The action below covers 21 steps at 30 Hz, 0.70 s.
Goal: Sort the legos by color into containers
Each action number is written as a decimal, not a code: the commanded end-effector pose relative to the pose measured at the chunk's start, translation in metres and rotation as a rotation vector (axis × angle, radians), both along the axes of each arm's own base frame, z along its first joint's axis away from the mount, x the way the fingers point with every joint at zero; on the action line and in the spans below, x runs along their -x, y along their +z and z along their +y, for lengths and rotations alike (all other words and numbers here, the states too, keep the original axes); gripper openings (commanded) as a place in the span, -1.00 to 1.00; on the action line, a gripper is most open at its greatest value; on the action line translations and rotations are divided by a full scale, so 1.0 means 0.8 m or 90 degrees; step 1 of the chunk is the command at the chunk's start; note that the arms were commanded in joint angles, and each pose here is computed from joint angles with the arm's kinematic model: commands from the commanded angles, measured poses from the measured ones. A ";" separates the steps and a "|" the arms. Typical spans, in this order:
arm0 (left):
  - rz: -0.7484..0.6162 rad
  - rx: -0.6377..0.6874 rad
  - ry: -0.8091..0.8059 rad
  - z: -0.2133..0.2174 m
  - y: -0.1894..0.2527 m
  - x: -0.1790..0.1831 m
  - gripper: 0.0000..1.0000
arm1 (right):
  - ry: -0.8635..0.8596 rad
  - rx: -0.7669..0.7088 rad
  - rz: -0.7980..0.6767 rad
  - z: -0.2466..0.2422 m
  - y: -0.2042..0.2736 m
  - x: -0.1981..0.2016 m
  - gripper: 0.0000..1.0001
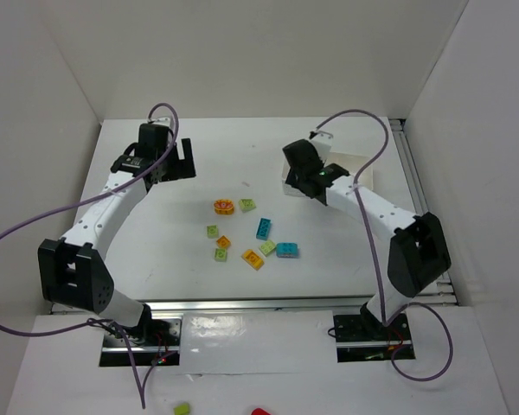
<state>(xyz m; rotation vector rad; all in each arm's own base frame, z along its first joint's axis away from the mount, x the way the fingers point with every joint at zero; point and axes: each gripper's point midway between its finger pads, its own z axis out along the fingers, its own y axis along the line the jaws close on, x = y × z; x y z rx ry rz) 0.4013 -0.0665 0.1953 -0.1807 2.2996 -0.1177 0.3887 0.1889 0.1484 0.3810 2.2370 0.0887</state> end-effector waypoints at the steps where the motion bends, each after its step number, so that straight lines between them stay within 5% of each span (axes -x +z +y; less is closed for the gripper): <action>1: -0.015 -0.014 -0.012 -0.004 0.018 0.000 1.00 | -0.051 0.031 -0.032 -0.052 0.033 -0.020 -0.36; 21: -0.035 0.026 -0.015 -0.017 0.036 0.009 1.00 | -0.021 0.015 -0.024 -0.046 0.005 -0.132 -0.36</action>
